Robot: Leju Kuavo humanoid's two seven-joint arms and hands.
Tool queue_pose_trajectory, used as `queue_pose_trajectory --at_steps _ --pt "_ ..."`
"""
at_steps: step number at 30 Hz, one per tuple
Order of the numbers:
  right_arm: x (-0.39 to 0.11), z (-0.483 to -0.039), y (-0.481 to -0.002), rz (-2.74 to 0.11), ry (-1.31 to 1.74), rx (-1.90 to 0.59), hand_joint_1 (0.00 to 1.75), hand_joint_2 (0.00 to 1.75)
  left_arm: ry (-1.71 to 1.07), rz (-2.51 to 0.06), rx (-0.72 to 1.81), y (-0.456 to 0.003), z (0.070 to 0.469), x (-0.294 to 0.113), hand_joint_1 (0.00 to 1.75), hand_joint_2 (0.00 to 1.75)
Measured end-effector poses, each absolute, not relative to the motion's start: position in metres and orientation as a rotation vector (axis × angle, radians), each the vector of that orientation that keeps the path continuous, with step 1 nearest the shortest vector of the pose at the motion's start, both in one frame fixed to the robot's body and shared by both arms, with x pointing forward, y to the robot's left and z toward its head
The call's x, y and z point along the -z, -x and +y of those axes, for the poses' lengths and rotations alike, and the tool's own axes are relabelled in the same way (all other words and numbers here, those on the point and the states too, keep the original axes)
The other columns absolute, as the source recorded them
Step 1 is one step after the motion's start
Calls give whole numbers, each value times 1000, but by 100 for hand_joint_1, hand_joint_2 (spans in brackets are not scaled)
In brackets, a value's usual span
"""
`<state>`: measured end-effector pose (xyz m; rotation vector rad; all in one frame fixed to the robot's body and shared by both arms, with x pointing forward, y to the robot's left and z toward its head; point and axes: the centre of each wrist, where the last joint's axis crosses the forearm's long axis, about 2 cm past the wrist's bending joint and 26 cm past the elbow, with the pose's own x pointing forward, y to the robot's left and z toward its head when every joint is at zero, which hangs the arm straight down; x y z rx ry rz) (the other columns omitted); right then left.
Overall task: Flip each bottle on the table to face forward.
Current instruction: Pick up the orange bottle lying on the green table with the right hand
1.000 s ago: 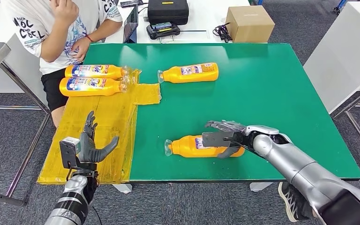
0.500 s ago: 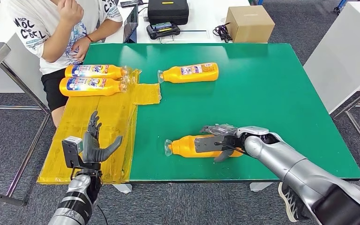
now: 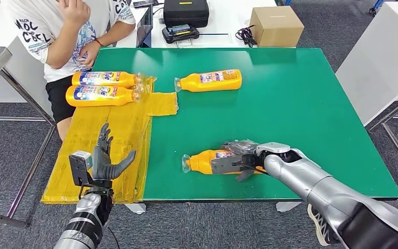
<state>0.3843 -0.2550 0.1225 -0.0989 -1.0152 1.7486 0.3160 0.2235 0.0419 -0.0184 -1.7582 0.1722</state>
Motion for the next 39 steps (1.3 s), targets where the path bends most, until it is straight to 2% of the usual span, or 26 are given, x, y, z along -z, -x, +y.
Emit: queue_pose_trajectory --at_steps 9,11,12,15,16,34,39 --pt "-113 -246 -383 -972 175 -1813 0 175 22 -1749 -174 -316 222 -42 0 175" --pt "-113 -245 -384 -963 190 -1826 8 175 22 -1749 -174 -316 222 -42 0 175" --pt "-113 -244 -384 -958 198 -1833 43 175 22 -1748 -174 -316 222 -42 0 175" --pt "-112 -242 -385 -949 224 -1853 166 175 22 -1746 -174 -316 222 -42 0 175" --pt "-112 -242 -385 -949 231 -1856 175 175 22 -1745 -174 -316 222 -42 0 175" --pt "-109 -245 -384 -1102 252 -1707 175 175 21 -1737 -175 -313 223 -39 0 175" --pt "-94 -228 -354 -1391 342 -1497 175 175 14 -1734 -182 -306 224 -37 0 175"
